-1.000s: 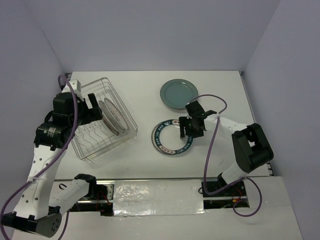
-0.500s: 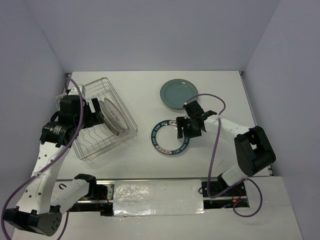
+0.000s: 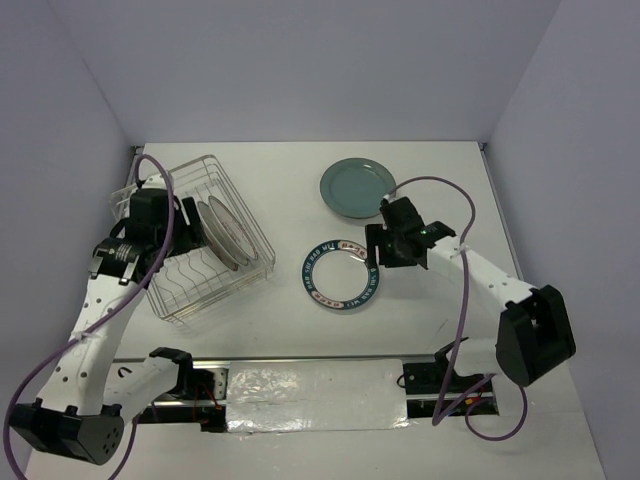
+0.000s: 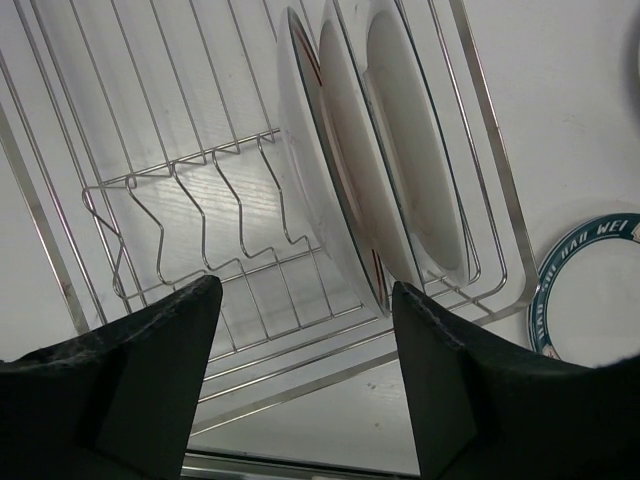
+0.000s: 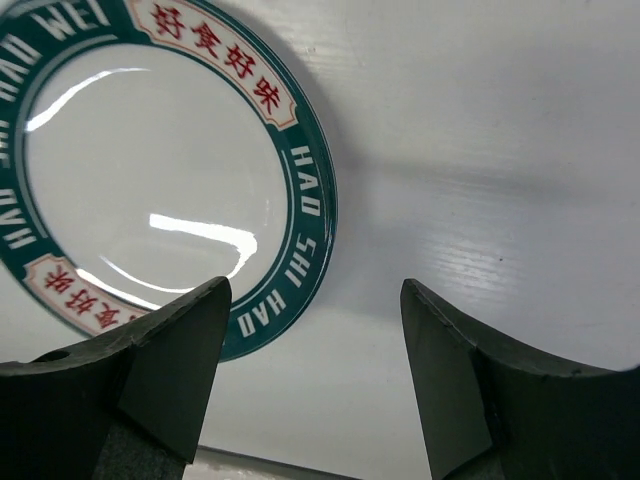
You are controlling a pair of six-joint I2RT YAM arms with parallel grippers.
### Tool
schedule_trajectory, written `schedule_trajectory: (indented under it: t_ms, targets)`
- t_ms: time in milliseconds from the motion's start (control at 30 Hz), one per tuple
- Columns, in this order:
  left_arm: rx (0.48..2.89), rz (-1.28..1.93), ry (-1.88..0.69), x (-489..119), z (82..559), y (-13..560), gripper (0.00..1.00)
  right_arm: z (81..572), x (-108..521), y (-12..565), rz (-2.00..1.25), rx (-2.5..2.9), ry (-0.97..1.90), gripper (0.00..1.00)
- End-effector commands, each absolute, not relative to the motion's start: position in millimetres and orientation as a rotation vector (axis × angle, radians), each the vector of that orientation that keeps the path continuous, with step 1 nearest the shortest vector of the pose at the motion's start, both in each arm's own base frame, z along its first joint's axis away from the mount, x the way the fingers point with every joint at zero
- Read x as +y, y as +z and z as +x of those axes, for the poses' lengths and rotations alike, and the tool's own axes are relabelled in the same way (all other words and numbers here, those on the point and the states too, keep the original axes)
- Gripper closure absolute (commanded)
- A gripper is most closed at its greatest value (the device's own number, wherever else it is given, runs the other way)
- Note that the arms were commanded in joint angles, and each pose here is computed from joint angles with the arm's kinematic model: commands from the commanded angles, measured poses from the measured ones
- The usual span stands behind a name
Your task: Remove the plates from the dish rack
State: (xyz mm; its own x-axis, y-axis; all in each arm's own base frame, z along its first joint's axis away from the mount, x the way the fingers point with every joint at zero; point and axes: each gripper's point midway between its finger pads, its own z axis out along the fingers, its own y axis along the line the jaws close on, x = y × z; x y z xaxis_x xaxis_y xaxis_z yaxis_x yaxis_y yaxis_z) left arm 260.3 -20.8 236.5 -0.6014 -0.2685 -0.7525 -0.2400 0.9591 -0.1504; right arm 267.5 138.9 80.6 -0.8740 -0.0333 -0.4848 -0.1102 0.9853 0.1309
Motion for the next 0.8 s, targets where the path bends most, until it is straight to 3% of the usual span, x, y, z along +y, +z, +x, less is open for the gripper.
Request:
schedule_trajectory:
  t_ms: [0, 367, 467, 767]
  targets:
    - [2.215, -0.397, -0.032, -20, 271, 235, 0.21, 278, 138, 122, -0.072, 2.519, 0.217, 0.24]
    - [2.174, -0.594, 0.011, -13, 290, 207, 0.28, 271, 141, 130, -0.104, 2.491, 0.258, 0.24]
    - [2.175, -0.633, 0.017, -12, 292, 199, 0.35, 271, 141, 129, -0.113, 2.49, 0.256, 0.24]
    - [2.144, -0.712, 0.006, -12, 295, 204, 0.75, 270, 142, 127, -0.136, 2.483, 0.266, 0.24]
